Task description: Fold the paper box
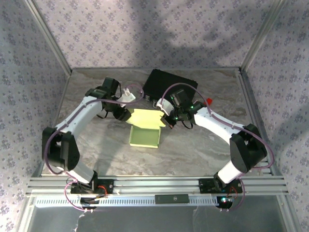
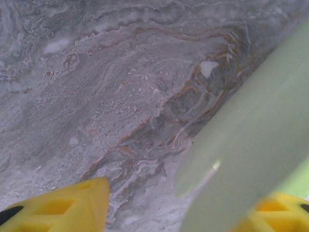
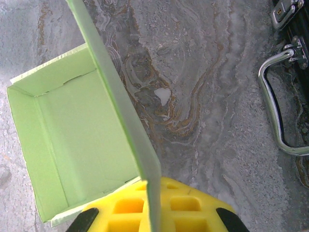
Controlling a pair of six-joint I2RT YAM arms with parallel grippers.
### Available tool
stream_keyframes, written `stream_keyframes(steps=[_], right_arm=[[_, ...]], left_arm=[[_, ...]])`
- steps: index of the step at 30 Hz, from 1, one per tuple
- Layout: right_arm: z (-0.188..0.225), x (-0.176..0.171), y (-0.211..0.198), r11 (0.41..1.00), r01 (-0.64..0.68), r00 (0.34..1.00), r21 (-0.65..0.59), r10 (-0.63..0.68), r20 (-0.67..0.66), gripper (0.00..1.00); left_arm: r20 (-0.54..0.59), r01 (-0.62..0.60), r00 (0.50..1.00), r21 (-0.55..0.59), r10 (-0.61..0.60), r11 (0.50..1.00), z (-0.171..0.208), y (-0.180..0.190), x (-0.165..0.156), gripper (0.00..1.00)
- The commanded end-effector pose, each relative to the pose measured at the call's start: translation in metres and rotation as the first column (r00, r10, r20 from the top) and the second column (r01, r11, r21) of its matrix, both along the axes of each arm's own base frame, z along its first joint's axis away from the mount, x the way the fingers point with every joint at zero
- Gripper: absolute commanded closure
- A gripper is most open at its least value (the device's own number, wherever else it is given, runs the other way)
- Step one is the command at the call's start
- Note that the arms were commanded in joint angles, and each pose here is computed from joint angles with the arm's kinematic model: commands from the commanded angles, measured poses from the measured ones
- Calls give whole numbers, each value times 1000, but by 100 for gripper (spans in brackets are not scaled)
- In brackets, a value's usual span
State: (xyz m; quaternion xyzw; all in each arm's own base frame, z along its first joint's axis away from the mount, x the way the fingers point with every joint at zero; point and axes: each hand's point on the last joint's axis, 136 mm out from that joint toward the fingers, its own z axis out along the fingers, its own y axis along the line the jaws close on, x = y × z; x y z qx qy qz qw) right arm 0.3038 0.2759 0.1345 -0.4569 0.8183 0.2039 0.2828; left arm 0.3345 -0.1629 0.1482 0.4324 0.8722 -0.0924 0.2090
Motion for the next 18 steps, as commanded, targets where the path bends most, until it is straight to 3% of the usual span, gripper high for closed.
stream_keyframes(steps=[1, 3, 10, 13, 18], right_arm=[[-5, -4, -1, 999, -21, 999, -28, 20, -30, 100], [-4, -4, -1, 999, -18, 999, -29, 17, -28, 100], [-3, -1, -2, 999, -9, 1000, -35, 8, -29, 100], [-4, -1, -3, 999, -6, 999, -39, 5, -32, 100], [-5, 1, -4, 999, 1, 999, -45, -3, -34, 100]], left_arm=[[-16, 31, 999, -56, -32, 998, 11, -15, 1, 51], [-26, 41, 999, -51, -42, 998, 7, -18, -3, 55], [-30, 57, 998, -56, -59, 997, 0, -23, -20, 53], [-30, 37, 999, -44, -38, 998, -5, -19, -19, 58], [-20, 17, 1000, -38, -17, 999, -5, -15, -24, 57]])
